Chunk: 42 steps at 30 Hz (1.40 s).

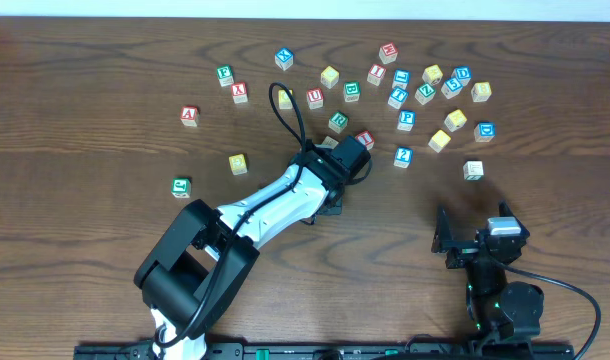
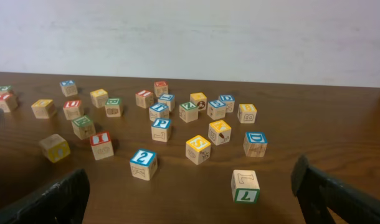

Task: Spell out NEURIPS
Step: 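Lower the red U block to the right of the E block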

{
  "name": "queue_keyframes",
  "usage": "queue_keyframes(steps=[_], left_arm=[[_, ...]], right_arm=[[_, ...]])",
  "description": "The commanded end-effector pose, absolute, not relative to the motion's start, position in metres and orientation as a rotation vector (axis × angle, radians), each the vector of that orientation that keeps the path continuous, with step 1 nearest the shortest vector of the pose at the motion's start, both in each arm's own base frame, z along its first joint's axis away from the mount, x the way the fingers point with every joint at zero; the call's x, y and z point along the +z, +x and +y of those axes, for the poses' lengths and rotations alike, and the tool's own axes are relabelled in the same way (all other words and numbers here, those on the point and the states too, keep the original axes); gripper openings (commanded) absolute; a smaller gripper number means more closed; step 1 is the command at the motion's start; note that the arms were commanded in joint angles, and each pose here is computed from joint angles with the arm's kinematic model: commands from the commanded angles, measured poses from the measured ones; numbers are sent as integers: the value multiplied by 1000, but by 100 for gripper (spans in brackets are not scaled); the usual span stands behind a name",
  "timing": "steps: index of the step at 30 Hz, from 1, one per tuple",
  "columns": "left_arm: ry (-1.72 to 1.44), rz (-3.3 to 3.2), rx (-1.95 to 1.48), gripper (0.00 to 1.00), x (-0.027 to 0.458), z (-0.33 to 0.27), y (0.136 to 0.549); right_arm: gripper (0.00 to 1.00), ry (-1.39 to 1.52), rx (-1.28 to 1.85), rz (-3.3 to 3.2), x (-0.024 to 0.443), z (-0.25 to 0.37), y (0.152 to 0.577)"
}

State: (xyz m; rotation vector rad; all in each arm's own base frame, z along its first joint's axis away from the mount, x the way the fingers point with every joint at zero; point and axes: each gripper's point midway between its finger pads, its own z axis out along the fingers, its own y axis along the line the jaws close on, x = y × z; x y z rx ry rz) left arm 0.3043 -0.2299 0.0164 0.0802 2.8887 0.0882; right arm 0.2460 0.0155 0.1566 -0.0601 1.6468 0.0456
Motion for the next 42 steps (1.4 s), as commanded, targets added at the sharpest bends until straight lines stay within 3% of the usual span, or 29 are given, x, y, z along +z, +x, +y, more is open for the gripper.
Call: queue_keyframes(steps=[1, 26, 30, 42], left_arm=[[80, 2881, 103, 36, 19, -224, 304], [96, 2876, 99, 37, 20, -226, 305], [96, 2876, 99, 45, 20, -226, 305], [95, 2876, 98, 45, 20, -226, 305]], right_arm=[[99, -41, 49, 1649, 156, 13, 246], [99, -41, 49, 1649, 156, 13, 246], [99, -41, 49, 1649, 156, 13, 246], [99, -41, 49, 1649, 156, 13, 246]])
